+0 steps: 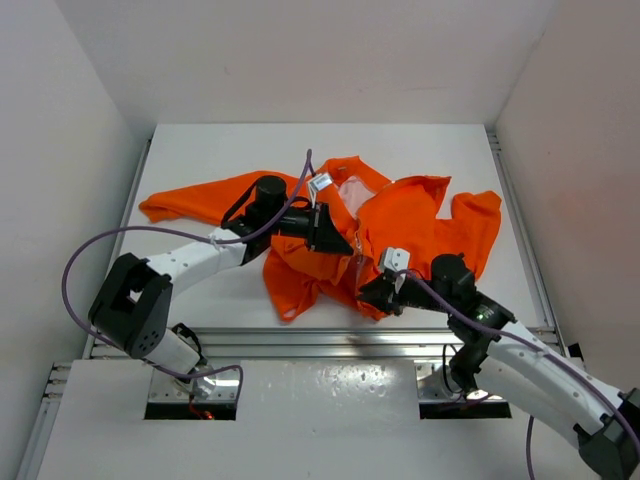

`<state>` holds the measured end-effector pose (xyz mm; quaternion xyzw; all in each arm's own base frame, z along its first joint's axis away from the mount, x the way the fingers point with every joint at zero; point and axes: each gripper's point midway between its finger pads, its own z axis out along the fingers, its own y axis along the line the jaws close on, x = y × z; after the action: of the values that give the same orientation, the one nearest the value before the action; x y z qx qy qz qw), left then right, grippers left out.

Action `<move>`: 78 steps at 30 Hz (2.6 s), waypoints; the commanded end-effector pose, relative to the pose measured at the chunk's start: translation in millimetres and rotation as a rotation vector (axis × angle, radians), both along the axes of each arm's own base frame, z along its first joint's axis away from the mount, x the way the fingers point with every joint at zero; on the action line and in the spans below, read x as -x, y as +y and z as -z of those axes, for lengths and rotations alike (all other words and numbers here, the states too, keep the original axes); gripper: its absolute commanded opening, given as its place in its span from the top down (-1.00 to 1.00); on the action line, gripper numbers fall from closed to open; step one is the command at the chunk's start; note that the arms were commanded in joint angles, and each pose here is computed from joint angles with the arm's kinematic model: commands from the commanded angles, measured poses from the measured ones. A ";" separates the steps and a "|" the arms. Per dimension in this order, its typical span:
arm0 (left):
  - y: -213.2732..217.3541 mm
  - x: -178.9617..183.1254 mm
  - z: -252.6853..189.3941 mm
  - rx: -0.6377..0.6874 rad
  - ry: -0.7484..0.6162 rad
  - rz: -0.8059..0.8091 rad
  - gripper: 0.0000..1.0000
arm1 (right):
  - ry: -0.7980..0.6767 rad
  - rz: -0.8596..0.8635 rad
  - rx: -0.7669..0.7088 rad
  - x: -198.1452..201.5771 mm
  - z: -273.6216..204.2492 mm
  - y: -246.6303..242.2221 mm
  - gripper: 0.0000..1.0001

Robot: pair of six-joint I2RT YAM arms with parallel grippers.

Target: Zip up the jacket

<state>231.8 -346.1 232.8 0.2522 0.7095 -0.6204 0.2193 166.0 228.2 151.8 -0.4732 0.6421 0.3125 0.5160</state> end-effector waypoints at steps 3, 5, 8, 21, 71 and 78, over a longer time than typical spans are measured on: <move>2.3 -7.4 -25.6 0.070 -0.079 -0.003 1.00 | 0.339 -0.128 -0.131 45.8 -11.5 19.8 0.52; 2.3 -7.2 -25.9 0.070 -0.070 -0.004 1.00 | 0.365 -0.085 -0.177 38.3 -15.4 20.8 0.46; 3.5 -3.2 -28.5 0.087 -0.071 0.005 1.00 | 0.441 0.005 -0.233 22.5 -18.1 20.3 0.35; 8.9 6.3 -31.1 0.123 -0.096 0.004 1.00 | 0.750 0.156 -0.558 -39.8 -57.8 8.1 0.08; 12.2 3.9 2.8 -0.081 -0.379 -0.057 1.00 | 0.807 0.161 -0.601 -47.8 -90.5 12.3 1.00; 20.0 -4.4 13.3 -0.179 -0.489 -0.161 1.00 | 0.889 0.203 -0.645 -57.2 -105.2 13.9 1.00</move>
<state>228.8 -337.1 231.7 0.3473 0.6878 -0.5114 0.3805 208.8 239.6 205.7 -0.0533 0.7485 0.5892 0.2996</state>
